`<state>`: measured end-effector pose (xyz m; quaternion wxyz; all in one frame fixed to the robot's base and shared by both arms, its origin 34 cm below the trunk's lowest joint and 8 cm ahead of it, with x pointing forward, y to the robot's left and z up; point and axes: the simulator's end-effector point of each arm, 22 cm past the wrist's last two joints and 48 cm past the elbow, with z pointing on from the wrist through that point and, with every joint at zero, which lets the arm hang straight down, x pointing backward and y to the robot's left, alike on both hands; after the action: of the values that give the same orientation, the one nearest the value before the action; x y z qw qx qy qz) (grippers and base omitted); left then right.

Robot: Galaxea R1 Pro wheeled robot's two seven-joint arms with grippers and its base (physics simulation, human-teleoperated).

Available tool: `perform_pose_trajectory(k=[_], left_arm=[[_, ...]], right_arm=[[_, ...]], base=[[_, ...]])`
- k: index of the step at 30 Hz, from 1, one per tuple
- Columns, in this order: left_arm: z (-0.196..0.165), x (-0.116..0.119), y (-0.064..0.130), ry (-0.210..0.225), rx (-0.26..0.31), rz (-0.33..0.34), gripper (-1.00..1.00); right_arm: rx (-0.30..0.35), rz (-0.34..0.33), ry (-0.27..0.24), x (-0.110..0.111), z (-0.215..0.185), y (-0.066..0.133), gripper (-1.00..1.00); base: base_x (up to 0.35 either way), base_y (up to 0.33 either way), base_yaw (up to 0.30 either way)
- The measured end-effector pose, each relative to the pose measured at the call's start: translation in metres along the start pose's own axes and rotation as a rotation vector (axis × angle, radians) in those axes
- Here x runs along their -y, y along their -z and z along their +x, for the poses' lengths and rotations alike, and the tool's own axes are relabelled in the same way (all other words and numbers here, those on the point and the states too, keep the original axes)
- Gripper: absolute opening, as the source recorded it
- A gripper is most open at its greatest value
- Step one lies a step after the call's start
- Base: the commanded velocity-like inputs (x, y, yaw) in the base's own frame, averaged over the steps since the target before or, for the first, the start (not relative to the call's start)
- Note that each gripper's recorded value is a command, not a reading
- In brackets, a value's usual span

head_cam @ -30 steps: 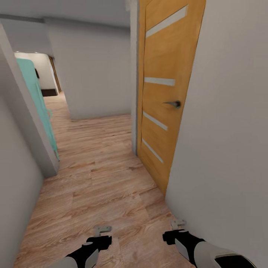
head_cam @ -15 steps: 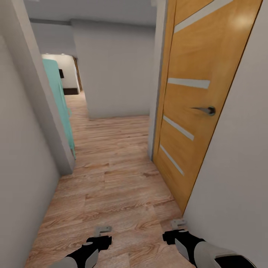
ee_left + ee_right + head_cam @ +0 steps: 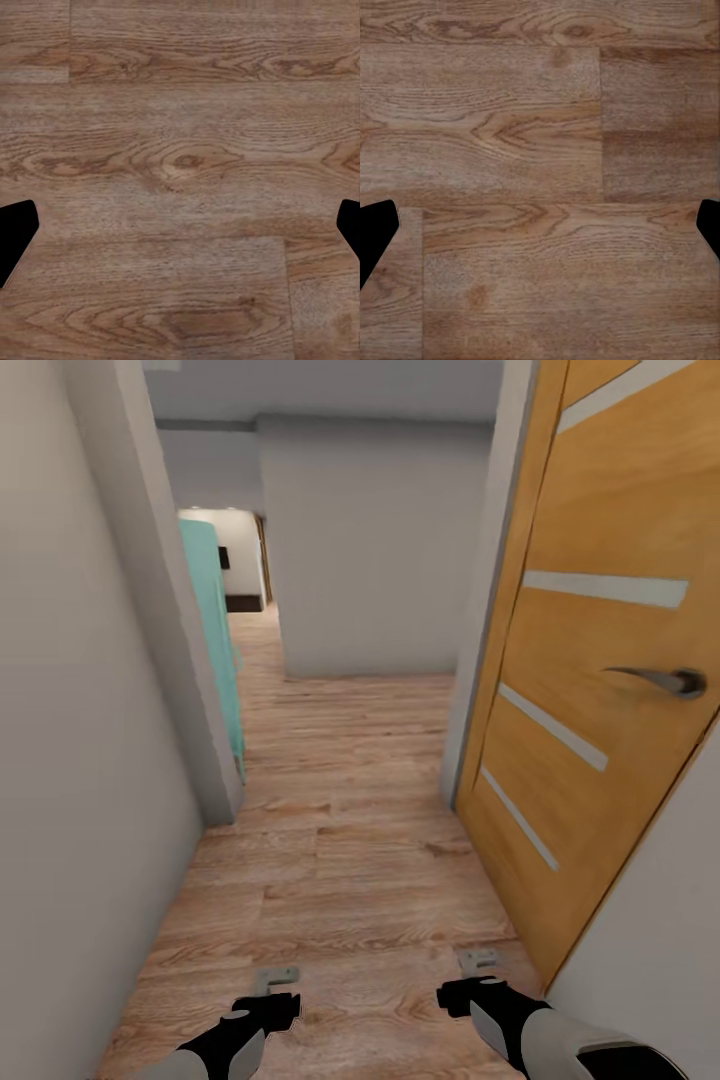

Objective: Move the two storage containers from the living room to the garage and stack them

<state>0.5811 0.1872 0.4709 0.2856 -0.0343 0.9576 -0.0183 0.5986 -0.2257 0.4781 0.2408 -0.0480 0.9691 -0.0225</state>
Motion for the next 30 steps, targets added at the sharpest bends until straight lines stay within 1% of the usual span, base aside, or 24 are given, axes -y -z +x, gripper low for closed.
perform_pose_trajectory(k=[8, 11, 19, 30], left_arm=[[-0.0004, 0.0001, 0.0000, -0.001, 0.000, 0.000, 1.00], [-0.0002, 0.0001, -0.0001, -0.001, 0.000, 0.000, 1.00], [-0.0002, 0.0002, 0.0001, -0.001, 0.001, 0.000, 1.00], [-0.0006, 0.0001, 0.0001, 0.000, 0.002, 0.000, 1.00]], right_arm=[[0.000, 0.001, 0.000, 0.0002, 0.0000, 0.0000, 1.00], [0.000, 0.001, 0.000, 0.0002, -0.0001, 0.0000, 1.00], [0.000, 0.000, 0.000, 0.0002, 0.0001, 0.0001, 1.00], [0.000, 0.000, 0.000, 0.0002, 0.0000, 0.0002, 1.00]], base=[[0.211, 0.000, 0.287], [0.214, 0.000, 0.199], [0.272, 0.000, 0.053], [0.337, 0.000, 0.004]])
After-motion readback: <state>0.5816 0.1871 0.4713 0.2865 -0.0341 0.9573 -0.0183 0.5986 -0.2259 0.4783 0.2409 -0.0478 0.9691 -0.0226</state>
